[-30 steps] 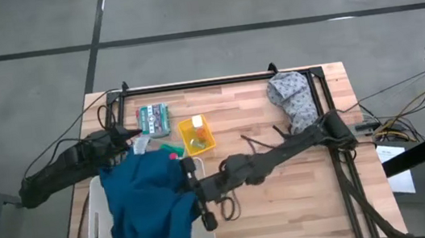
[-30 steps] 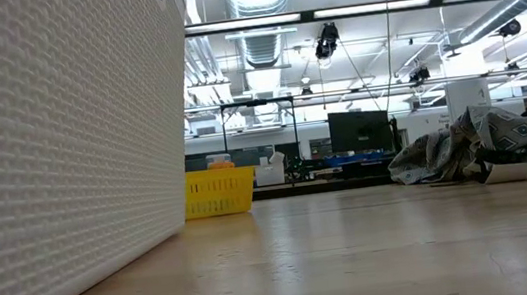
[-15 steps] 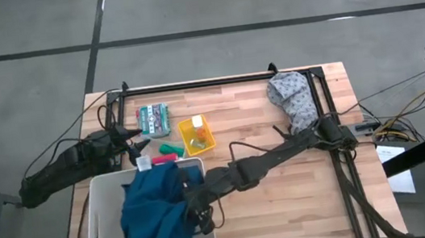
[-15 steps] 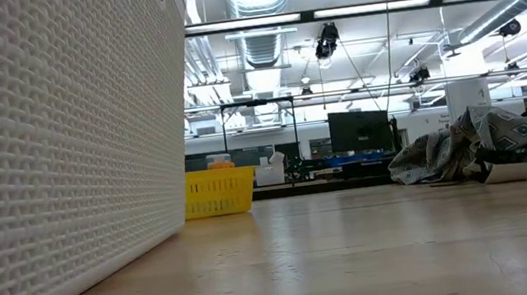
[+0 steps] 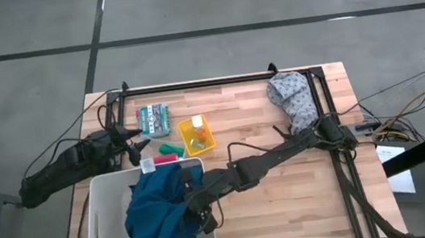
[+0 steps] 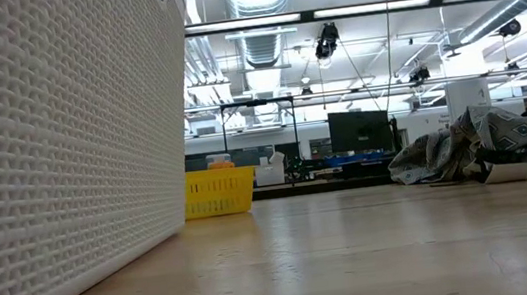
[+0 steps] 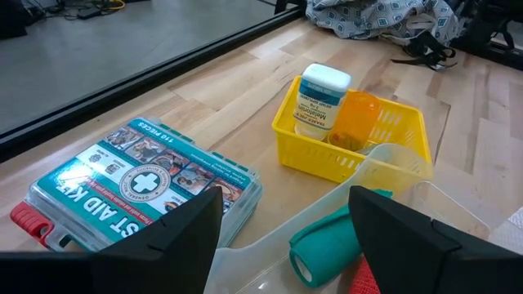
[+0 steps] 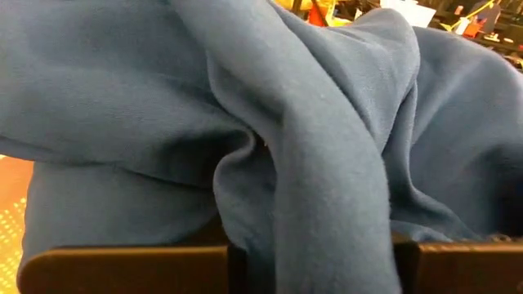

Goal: Pick & place medical supplies in basket/bin
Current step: Put the blue patient gown into the white bin

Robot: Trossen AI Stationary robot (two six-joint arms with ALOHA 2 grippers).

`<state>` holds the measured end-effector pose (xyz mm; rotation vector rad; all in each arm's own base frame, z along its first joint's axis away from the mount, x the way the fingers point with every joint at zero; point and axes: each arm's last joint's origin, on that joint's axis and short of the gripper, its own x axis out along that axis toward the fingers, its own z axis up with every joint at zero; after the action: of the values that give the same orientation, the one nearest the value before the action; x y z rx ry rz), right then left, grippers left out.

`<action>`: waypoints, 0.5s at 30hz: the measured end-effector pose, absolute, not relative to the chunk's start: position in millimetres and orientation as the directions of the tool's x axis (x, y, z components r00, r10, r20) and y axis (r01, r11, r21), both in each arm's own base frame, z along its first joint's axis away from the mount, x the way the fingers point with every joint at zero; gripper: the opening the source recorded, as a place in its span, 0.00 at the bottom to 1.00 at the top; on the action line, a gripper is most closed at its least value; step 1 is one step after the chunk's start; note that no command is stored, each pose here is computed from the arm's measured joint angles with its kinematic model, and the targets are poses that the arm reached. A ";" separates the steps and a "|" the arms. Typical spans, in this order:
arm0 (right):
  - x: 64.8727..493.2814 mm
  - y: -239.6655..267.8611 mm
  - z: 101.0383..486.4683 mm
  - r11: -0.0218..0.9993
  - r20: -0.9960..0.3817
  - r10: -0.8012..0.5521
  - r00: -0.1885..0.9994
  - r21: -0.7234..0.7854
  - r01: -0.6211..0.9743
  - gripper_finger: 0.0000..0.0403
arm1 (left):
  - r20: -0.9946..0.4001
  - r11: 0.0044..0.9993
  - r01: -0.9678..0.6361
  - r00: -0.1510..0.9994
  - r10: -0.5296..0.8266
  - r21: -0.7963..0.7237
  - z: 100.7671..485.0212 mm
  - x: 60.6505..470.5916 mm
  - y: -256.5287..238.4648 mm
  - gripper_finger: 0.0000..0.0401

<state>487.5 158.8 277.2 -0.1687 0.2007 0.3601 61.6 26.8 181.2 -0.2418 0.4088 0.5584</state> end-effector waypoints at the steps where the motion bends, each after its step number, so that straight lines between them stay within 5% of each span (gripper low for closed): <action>1: 487.4 158.9 277.3 0.921 -0.224 0.335 0.915 -0.127 -0.368 0.14 | -0.438 0.823 -0.557 0.771 0.463 -0.112 181.3 61.6 26.8 0.68; 15: 488.3 155.7 277.2 0.931 -0.224 0.342 0.913 -0.050 -0.361 0.38 | -0.438 0.823 -0.557 0.771 0.462 -0.112 181.3 61.6 26.8 0.68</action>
<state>488.3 155.7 277.2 -0.0906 0.2146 0.3625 61.6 26.8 181.3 -0.2418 0.4086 0.5583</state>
